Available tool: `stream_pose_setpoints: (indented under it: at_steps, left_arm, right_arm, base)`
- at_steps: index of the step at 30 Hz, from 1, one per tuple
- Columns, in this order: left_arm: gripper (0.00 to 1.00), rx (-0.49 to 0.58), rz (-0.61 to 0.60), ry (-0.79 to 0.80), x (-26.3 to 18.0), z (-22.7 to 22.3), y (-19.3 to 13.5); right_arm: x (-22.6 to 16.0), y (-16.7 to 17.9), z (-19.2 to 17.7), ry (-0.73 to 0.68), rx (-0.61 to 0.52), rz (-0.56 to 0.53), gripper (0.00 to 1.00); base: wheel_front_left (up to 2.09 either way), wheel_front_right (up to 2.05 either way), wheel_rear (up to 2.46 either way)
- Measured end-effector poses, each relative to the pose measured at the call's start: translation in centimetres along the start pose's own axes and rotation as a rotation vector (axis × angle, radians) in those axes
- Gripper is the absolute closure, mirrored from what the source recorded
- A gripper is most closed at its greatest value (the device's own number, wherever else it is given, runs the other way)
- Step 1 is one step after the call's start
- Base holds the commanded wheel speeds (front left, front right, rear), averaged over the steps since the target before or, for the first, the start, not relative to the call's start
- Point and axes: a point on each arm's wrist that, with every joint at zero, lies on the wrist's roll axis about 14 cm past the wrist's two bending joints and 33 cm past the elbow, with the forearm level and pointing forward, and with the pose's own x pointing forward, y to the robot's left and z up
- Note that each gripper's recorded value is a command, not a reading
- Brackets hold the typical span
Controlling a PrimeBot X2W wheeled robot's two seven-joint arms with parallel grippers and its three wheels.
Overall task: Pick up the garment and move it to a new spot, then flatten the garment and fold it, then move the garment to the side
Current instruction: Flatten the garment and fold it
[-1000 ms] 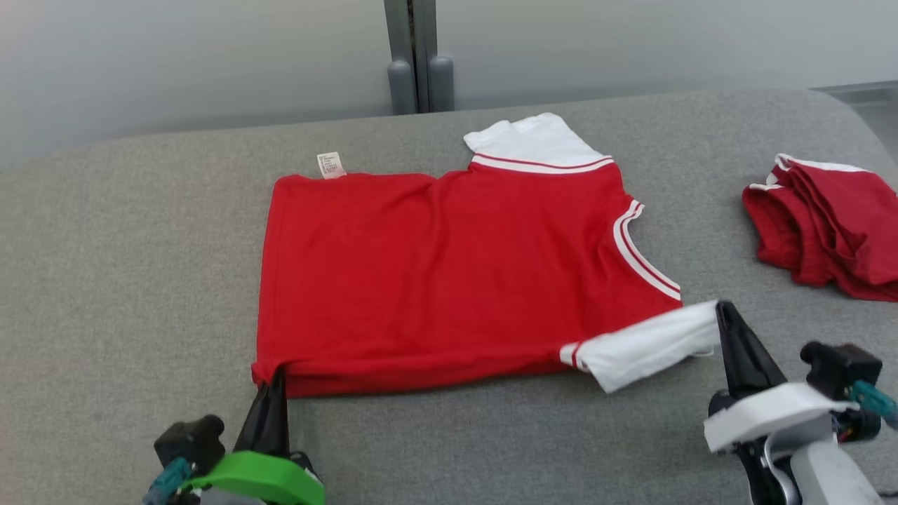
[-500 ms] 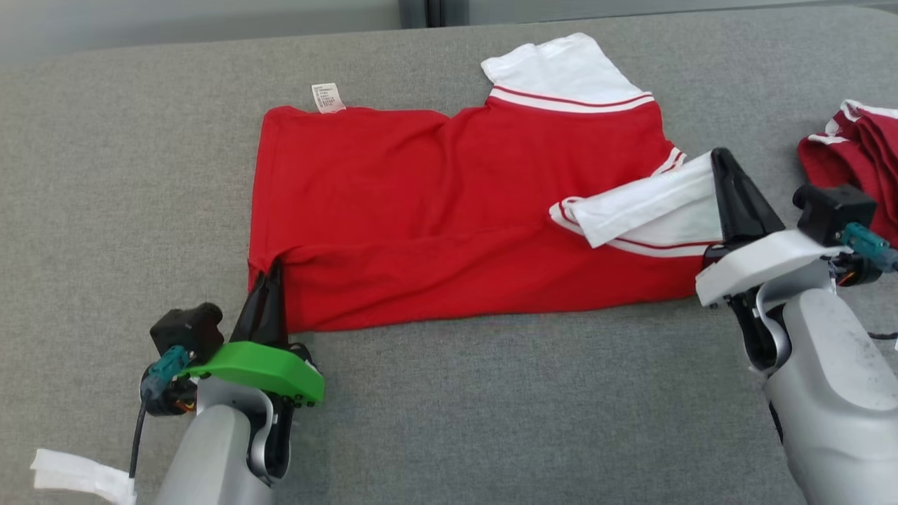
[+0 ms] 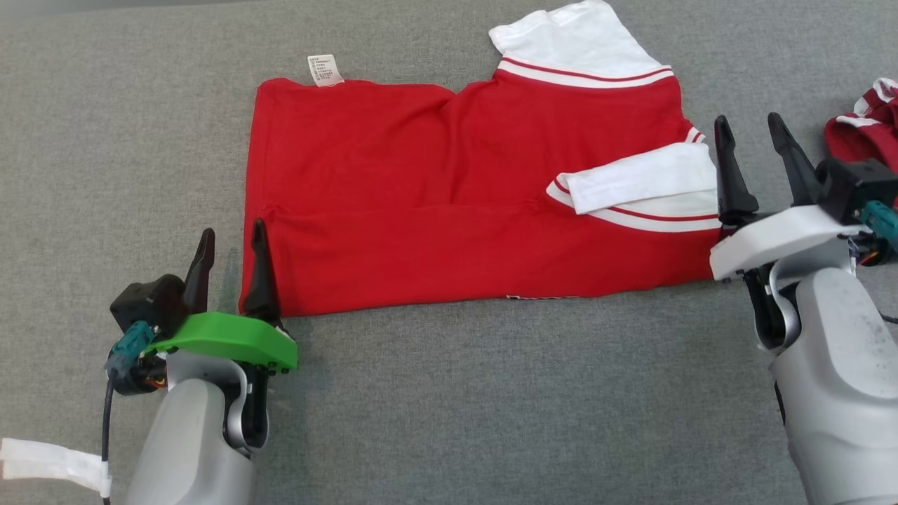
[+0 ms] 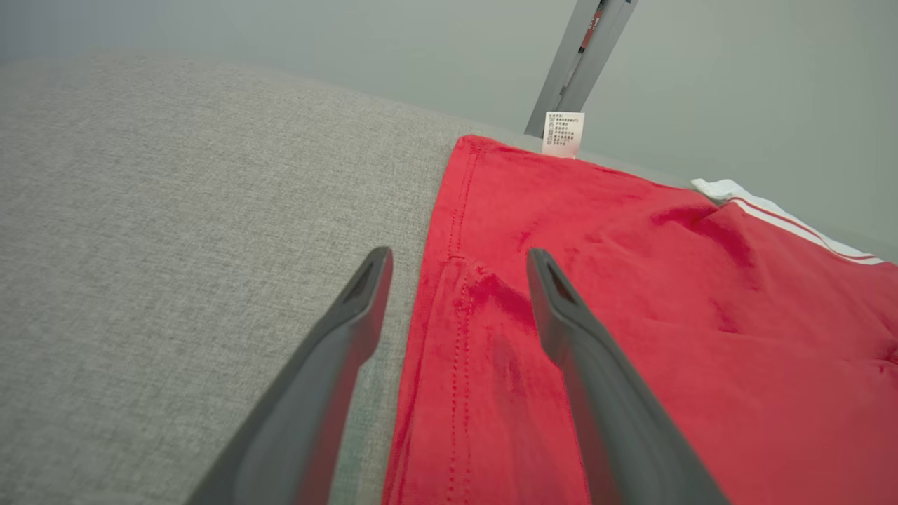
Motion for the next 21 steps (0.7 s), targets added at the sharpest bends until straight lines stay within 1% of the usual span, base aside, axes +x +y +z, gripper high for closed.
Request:
stream_pose_setpoints:
  at_steps: [4,7,13,21]
  left_arm:
    - [0.00,0.022,0.021,0.009,-1.4,-0.5,0.5]
    - [0.00,0.034,0.022,0.051,-2.6,-2.0,0.5]
    - [0.00,0.040,0.031,0.100,-3.4,-3.6,0.7]
    - [0.00,0.074,0.056,0.185,-3.7,-6.2,1.4]
  right_arm:
    - [-1.8,-0.1,-0.8,0.018,-0.027,-0.004,0.00]
    - [-3.6,-0.1,-2.2,0.055,-0.040,-0.009,0.00]
    - [-6.3,-0.5,-5.2,0.145,-0.039,-0.030,0.00]
    - [-8.0,-1.2,-8.7,0.264,-0.069,-0.051,0.00]
  base:
    - [0.00,0.00,0.00]
    - [0.00,0.00,0.00]
    - [0.00,0.00,0.00]
    - [0.00,0.00,0.00]
